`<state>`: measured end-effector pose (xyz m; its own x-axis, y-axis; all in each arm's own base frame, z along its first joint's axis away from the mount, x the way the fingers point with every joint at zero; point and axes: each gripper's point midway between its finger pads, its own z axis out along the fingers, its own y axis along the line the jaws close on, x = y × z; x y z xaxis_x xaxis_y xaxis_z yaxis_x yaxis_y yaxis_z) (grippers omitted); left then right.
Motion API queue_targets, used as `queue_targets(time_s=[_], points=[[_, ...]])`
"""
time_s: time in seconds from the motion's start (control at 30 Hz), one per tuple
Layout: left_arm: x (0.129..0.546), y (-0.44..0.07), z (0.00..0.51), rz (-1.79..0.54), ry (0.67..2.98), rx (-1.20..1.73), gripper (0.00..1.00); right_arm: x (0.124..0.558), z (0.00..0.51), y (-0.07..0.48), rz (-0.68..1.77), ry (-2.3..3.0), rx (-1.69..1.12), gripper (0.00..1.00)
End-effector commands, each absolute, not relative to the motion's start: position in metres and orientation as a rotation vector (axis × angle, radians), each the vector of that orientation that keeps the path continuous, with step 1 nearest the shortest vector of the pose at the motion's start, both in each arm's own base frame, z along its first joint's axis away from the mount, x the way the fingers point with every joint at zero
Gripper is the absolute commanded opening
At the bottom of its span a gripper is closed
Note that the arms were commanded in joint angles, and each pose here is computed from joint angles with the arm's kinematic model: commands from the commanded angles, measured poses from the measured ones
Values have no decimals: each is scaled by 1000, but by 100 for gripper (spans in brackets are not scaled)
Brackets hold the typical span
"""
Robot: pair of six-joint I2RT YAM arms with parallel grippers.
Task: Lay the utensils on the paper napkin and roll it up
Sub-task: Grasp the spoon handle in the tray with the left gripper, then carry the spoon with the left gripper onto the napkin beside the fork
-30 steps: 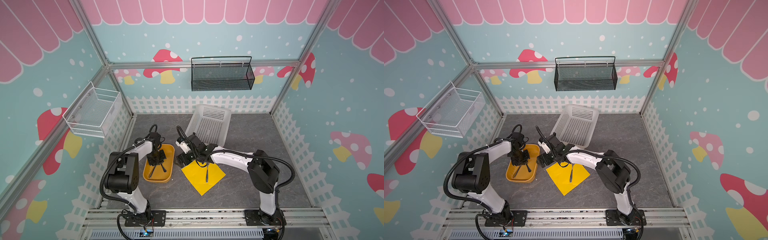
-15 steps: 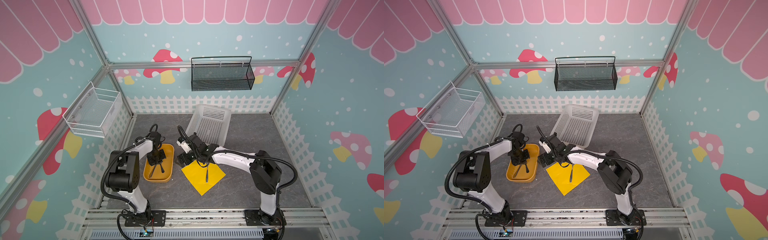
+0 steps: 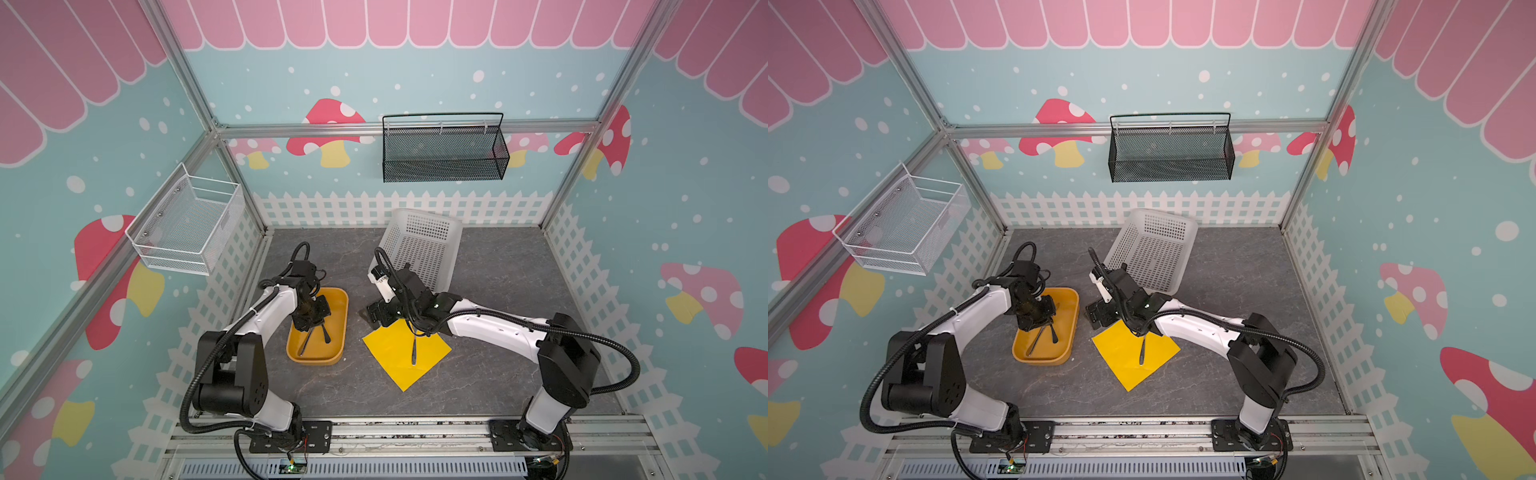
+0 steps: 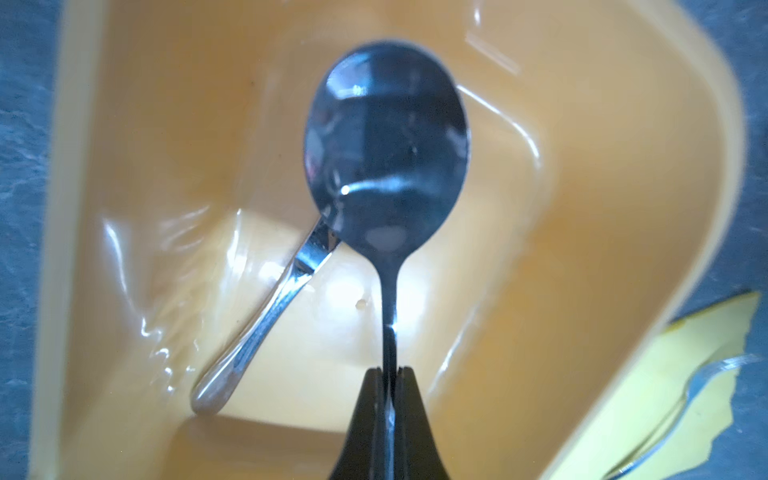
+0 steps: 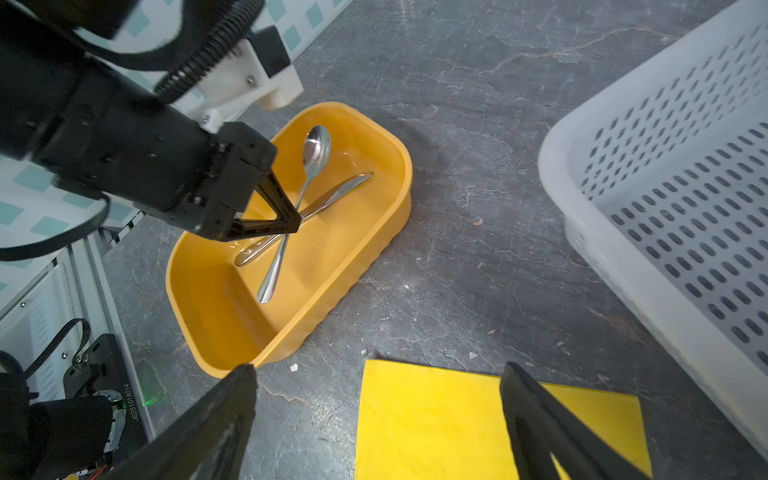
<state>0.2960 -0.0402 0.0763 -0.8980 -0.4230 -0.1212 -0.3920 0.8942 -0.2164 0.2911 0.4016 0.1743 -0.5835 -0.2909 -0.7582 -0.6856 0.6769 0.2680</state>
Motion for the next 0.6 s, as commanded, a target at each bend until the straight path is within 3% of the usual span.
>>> queue_targets(time_s=[0.0, 0.3, 0.57], points=[[284, -50, 92, -335, 2902, -584, 4, 299, 192, 387, 722, 2139, -636, 94], [268, -120, 136, -462, 2864, -322, 4, 296, 188, 337, 761, 2172, -450, 94], [252, -209, 122, -547, 2918, -80, 4, 281, 155, 279, 805, 2245, -193, 94]])
